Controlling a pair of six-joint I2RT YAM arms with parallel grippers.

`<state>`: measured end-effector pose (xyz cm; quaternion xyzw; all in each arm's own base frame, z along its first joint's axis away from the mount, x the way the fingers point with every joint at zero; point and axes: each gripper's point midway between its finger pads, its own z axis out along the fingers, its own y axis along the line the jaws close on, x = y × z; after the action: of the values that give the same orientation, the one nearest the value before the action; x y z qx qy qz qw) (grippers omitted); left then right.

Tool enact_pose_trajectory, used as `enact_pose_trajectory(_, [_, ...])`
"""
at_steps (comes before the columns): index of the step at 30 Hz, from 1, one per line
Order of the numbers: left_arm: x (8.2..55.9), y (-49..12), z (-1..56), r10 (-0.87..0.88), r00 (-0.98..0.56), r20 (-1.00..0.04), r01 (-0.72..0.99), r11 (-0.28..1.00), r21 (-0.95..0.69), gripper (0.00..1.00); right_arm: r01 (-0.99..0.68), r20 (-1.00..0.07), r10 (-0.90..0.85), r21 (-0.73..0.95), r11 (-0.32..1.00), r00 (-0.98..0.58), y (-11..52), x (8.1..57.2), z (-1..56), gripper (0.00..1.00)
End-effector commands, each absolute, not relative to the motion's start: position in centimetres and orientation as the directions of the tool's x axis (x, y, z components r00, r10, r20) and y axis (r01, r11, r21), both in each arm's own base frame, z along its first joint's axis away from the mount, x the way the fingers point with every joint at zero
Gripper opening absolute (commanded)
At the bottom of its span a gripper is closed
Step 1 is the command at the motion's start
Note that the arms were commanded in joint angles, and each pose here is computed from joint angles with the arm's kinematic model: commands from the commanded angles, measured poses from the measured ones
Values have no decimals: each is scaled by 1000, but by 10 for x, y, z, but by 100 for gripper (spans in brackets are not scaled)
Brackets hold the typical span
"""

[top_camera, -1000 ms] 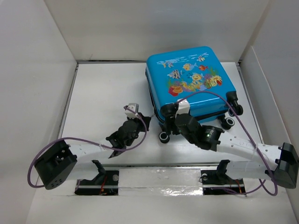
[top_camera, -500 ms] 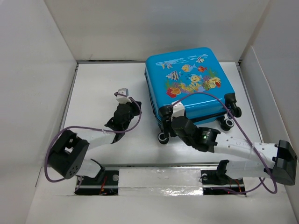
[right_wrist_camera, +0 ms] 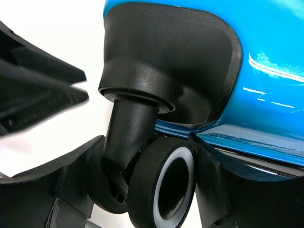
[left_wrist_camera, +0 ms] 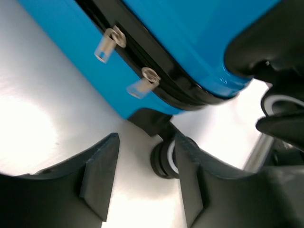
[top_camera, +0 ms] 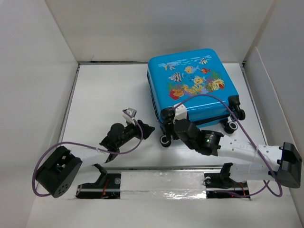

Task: Pack the luggage

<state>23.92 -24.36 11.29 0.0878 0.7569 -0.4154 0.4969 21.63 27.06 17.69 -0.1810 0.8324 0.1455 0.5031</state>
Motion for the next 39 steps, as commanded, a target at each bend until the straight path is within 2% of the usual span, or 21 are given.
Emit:
enact_pose_trajectory(1, [232, -261, 135, -260, -434, -863, 673, 543, -502, 48, -523, -927, -38, 176, 834, -373, 301, 208, 223, 0])
enact_pose_trajectory(7, [250, -276, 145, -232, -397, -888, 711, 535, -457, 50, -530, -925, -45, 175, 830, -376, 303, 207, 221, 0])
enact_pose_trajectory(9, [262, -278, 144, -222, -389, -894, 692, 570, -443, 50, -529, -925, -43, 177, 830, -376, 302, 207, 221, 0])
enact_pose_trajectory(18, [295, -288, 141, -163, -348, -923, 681, 633, -368, 38, -533, -926, -33, 188, 825, -377, 301, 207, 221, 0])
enact_pose_trajectory(19, [298, -288, 141, -150, -336, -930, 682, 643, -349, 31, -537, -925, -35, 188, 823, -379, 301, 206, 220, 0])
enact_pose_trajectory(24, [308, -281, 149, -168, -298, -940, 649, 686, -329, 13, -553, -924, -41, 191, 811, -380, 303, 204, 218, 0])
enact_pose_trajectory(25, [310, -280, 151, -170, -292, -941, 644, 692, -325, 3, -553, -922, -40, 195, 810, -384, 304, 203, 218, 0])
enact_pose_trajectory(26, [314, -275, 146, -161, -296, -942, 616, 721, -317, 0, -552, -920, -38, 199, 810, -389, 304, 203, 218, 0])
enact_pose_trajectory(34, [337, -253, 143, -127, -261, -957, 497, 832, -247, 0, -586, -923, -19, 229, 777, -385, 304, 195, 224, 0])
enact_pose_trajectory(39, [325, -265, 145, -138, -277, -951, 577, 767, -280, 0, -590, -921, -25, 228, 775, -389, 305, 194, 224, 0])
